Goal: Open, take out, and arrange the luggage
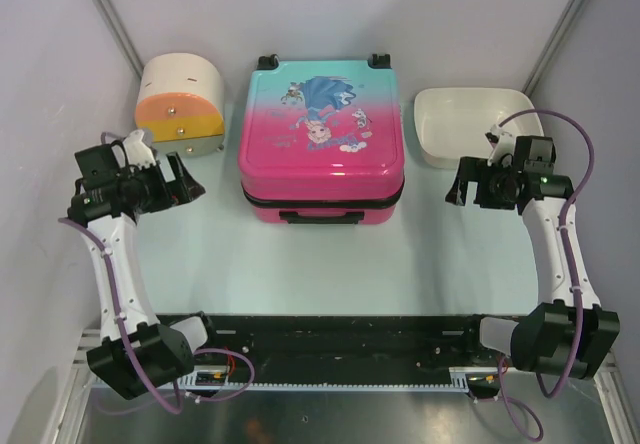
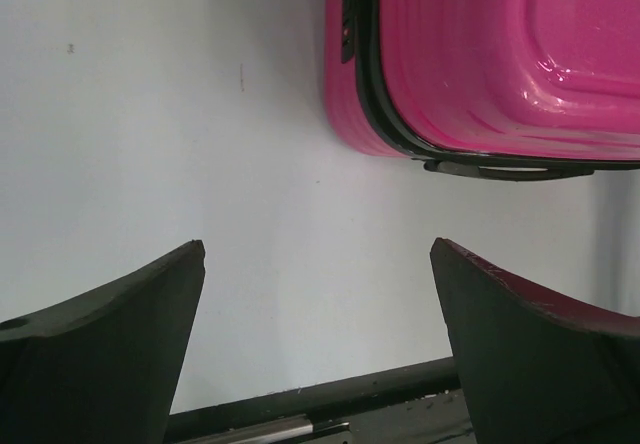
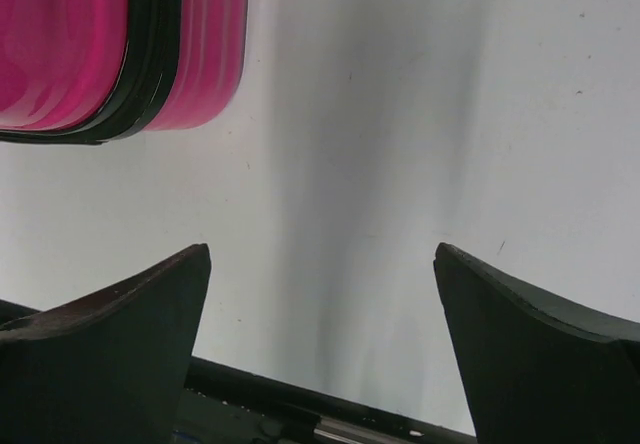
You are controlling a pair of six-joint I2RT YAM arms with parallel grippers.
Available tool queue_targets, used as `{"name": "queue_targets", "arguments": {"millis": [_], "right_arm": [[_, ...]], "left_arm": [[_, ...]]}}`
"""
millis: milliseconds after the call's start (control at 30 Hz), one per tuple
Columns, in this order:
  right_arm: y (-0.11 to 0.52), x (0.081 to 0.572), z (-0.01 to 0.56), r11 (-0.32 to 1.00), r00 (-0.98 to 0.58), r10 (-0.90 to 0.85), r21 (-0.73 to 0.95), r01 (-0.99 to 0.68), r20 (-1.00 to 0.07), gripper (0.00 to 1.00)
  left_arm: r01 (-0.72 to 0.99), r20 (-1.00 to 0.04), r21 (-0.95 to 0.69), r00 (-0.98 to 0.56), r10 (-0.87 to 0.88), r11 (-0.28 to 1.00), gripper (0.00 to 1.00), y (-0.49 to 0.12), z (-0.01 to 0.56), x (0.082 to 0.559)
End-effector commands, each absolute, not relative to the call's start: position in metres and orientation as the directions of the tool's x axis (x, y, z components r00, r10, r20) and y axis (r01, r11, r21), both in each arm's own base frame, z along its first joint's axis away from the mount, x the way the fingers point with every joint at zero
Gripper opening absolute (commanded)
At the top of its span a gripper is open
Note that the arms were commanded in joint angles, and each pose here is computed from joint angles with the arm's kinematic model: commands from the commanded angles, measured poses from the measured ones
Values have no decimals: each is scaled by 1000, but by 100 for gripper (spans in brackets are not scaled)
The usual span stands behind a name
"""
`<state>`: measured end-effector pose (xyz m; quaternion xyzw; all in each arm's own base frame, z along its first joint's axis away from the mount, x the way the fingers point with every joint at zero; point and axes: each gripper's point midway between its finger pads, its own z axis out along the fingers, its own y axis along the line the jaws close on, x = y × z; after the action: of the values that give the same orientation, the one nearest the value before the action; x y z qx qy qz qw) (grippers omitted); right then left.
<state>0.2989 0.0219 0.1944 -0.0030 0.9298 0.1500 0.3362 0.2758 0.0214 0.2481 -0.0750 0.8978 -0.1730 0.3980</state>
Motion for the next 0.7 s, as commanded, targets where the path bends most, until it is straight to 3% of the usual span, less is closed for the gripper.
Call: {"name": "queue_targets", "arguments": {"millis": [0, 367, 467, 533, 667], "right_arm": [[14, 307, 218, 961, -696, 146, 268, -68, -703, 100], [10, 312, 239, 946, -625, 129, 284, -155, -770, 100], [16, 310, 234, 933, -643, 113, 304, -194, -758, 100], [21, 308, 228, 922, -664, 119, 330, -202, -738, 100], [33, 306, 215, 911, -709, 91, 345, -224, -699, 100]], "left_arm": [[78, -807, -212, -576, -130, 974, 100, 36, 291, 284], [351, -904, 127, -344, 254, 928, 100, 22, 366, 300], [528, -842, 299, -245, 480, 795, 100, -29, 353, 294], [676, -799, 397, -77, 596, 620, 100, -81, 349, 276], [844, -738, 429, 122, 664, 322, 98, -139, 305, 245]]}}
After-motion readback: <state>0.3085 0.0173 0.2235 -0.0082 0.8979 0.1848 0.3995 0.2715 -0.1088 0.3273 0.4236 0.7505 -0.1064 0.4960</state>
